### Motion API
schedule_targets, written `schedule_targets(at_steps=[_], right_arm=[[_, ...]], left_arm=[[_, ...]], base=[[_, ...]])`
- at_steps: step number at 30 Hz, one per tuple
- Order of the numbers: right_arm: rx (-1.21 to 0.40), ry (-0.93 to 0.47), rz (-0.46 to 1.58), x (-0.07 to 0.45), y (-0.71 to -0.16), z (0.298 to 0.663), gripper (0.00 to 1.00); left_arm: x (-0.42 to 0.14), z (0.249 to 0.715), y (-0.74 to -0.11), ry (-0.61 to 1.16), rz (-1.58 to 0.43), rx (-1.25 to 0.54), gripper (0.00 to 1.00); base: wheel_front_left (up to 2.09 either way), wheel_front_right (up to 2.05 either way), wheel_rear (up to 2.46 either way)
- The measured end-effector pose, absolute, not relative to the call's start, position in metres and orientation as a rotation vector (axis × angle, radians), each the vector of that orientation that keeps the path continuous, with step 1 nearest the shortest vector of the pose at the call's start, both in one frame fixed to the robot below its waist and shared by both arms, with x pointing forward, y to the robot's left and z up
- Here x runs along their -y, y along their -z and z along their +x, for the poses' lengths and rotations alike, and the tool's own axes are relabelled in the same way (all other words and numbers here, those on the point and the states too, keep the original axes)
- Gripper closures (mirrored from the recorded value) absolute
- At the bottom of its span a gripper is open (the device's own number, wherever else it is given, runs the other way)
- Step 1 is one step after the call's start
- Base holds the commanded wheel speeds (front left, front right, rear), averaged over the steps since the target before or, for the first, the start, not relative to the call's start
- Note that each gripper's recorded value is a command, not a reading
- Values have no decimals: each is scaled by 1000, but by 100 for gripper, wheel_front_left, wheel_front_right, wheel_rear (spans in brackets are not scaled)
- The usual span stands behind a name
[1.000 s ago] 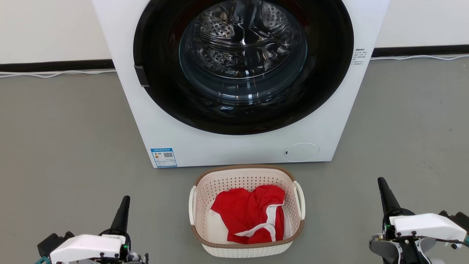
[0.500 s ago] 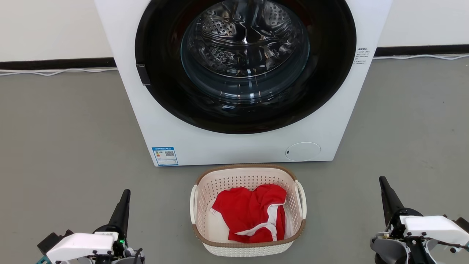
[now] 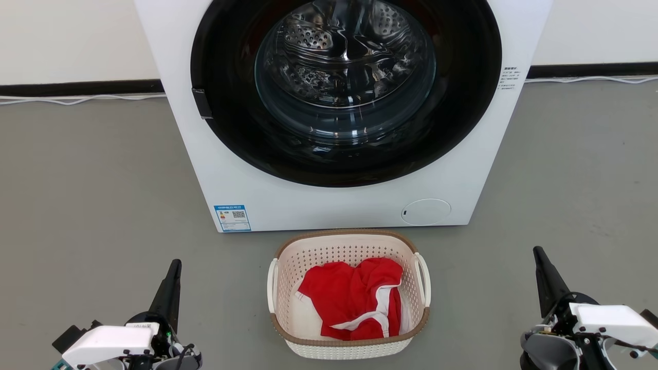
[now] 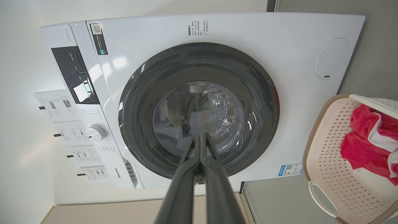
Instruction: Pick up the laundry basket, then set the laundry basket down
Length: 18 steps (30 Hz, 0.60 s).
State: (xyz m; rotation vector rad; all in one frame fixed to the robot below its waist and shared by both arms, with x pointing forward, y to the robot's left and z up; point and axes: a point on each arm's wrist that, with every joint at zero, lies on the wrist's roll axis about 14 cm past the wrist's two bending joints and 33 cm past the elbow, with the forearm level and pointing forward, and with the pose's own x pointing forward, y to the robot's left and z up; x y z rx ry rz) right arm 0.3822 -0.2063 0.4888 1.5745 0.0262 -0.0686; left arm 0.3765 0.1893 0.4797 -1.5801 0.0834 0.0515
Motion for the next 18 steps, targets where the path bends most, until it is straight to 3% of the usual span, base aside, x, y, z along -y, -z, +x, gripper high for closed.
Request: schedule_targets(at_steps=[18], right_arm=[[-30,74,1574,207,-487,381,100]], left_arm=[[-189,377,-480,-50,-1580,-82,100]], base=[[0,0,0]])
